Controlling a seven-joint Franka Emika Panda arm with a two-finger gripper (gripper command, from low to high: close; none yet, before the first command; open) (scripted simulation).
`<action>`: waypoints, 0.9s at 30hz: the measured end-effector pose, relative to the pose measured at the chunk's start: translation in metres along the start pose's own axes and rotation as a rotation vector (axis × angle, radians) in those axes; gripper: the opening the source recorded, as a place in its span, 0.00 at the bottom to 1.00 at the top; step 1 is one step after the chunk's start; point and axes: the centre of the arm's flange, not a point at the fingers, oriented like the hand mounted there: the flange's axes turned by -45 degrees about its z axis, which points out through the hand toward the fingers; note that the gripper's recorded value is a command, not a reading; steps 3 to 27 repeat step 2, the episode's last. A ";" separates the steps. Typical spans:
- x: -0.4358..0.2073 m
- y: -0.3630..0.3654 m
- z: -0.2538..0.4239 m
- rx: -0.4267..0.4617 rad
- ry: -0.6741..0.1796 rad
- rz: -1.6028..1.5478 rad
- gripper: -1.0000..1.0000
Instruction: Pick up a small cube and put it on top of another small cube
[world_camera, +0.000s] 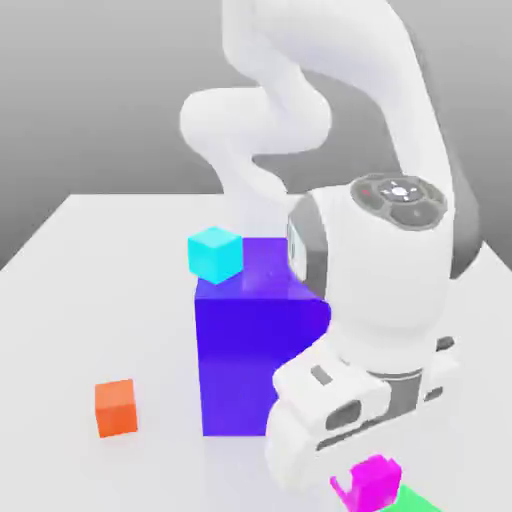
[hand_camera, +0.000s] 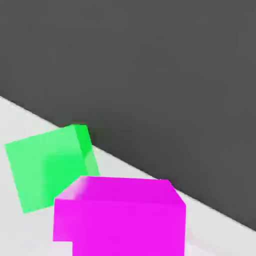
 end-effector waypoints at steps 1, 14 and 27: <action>0.000 0.000 0.000 0.000 0.000 0.000 1.00; 0.000 0.000 0.000 0.000 0.000 0.000 1.00; 0.000 0.000 0.000 0.000 0.000 0.000 1.00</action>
